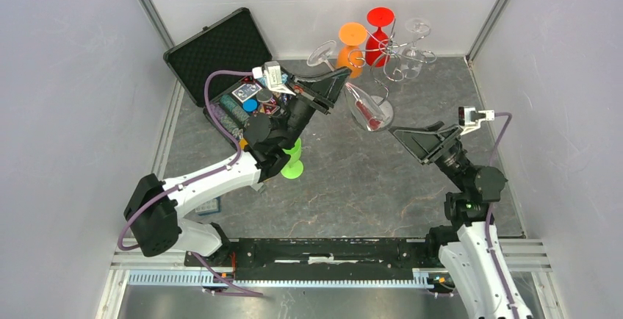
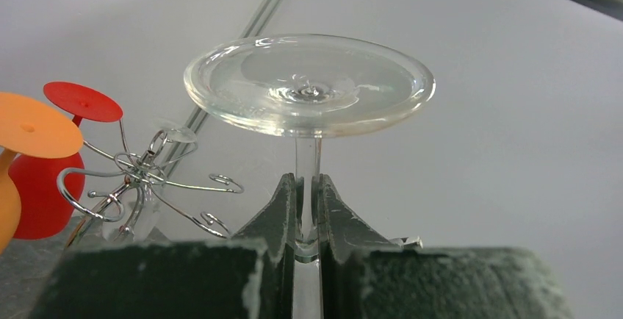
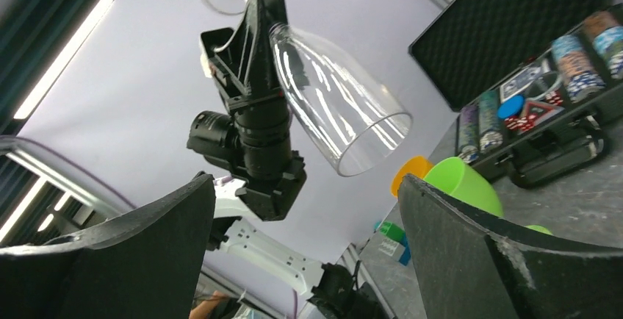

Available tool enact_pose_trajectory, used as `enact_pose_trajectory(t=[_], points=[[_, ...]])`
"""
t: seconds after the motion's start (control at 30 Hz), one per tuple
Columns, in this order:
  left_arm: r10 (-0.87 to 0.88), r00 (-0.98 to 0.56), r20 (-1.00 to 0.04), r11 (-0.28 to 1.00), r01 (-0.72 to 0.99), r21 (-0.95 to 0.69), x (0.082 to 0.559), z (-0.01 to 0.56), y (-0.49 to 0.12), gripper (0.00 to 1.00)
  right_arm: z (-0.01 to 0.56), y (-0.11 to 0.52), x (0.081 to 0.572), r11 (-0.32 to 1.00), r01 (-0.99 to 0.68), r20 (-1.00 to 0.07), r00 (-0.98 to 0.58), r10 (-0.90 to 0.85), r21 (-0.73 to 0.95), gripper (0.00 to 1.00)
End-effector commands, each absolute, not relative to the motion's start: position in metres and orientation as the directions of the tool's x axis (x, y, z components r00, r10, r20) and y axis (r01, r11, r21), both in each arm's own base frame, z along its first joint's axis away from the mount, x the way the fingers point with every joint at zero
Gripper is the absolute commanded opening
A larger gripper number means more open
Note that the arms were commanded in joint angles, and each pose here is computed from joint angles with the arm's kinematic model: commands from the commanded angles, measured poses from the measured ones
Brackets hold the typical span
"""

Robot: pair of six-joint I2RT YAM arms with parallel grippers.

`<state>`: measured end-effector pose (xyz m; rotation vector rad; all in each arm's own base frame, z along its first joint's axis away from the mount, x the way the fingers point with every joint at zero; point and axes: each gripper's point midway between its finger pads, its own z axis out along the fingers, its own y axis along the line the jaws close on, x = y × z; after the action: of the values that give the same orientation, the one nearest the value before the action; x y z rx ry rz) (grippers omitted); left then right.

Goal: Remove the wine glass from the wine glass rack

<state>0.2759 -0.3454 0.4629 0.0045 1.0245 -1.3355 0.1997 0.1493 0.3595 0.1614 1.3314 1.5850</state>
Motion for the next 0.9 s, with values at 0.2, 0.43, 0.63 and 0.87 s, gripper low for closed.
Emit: enact_pose_trajectory(t=[0.2,0.43,0.63,0.87], points=[[-0.899,-0.162,-0.406,0.141,0.773,-0.618,0.264,0.501,-0.315,0.02,0.406,0.180,0.181,0.004,-0.735,-0.489,-0.447,0.749,0.678,0.81],[-0.915,-0.231,-0.331,0.065,0.725,-0.686,0.262,0.490,-0.307,0.02,0.418,0.190,0.168,-0.102,-0.785,-0.454,-0.452,0.768,0.611,0.62],[-0.923,-0.221,-0.315,0.064,0.719,-0.692,0.260,0.489,-0.298,0.02,0.422,0.200,0.169,-0.113,-0.794,-0.445,-0.445,0.777,0.597,0.50],[-0.934,-0.208,-0.290,0.061,0.707,-0.705,0.258,0.483,-0.287,0.02,0.415,0.207,0.182,-0.049,-0.785,-0.455,-0.408,0.792,0.618,0.37]])
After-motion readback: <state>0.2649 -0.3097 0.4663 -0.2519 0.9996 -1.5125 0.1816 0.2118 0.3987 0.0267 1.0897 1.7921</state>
